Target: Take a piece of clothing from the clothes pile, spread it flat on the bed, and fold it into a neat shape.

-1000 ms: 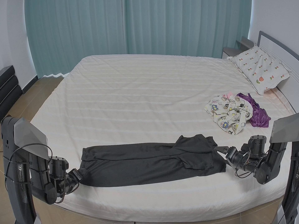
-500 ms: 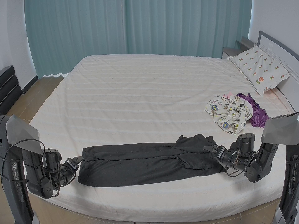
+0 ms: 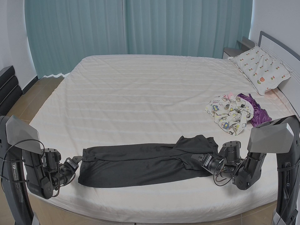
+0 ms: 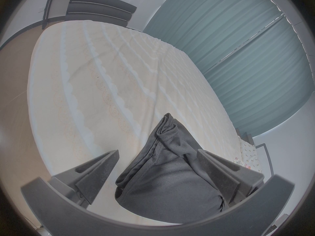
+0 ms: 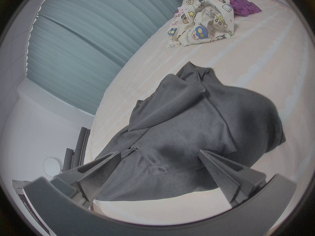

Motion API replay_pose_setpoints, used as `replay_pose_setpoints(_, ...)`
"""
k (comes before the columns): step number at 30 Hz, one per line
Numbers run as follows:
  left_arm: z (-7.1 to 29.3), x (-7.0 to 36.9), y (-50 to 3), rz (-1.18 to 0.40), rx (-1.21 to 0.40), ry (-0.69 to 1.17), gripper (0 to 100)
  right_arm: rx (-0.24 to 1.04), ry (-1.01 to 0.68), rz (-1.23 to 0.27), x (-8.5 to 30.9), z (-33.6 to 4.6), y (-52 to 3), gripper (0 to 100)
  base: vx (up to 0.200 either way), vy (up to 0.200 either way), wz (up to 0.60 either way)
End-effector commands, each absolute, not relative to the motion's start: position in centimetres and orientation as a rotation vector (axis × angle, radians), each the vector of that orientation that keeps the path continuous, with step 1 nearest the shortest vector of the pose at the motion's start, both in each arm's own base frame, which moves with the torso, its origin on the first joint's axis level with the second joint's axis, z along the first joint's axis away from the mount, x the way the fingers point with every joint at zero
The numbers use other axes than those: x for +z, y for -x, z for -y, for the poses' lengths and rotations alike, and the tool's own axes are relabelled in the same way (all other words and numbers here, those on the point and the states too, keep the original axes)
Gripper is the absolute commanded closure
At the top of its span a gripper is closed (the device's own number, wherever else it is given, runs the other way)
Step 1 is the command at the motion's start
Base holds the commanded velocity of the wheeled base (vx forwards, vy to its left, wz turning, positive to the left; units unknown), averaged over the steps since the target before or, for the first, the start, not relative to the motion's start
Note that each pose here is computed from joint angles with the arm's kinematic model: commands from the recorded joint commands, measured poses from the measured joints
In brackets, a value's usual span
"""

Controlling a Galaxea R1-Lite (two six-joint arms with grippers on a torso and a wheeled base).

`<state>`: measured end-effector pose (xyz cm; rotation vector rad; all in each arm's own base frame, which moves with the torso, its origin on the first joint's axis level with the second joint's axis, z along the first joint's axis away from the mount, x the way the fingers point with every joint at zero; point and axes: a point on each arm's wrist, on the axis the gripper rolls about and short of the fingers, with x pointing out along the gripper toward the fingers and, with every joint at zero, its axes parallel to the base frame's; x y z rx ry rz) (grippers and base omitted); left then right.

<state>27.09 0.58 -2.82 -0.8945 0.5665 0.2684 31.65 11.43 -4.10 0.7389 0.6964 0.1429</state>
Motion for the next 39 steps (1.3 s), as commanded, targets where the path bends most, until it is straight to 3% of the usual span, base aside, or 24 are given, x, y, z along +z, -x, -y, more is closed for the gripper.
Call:
replay_pose_setpoints(1,-0.6,-2.9,-27.1,-0.569,0.271,0.894,0,0.140,-0.736,-0.722,-5.1,-12.1,-31.4,0,0.000,0.000,0.00)
replay_pose_setpoints(39,-0.6,-3.2,-27.2,-0.575,0.273,0.894,0,0.025,-0.676,-0.743,-6.3,-12.9,-30.2,0,0.000,0.000,0.00)
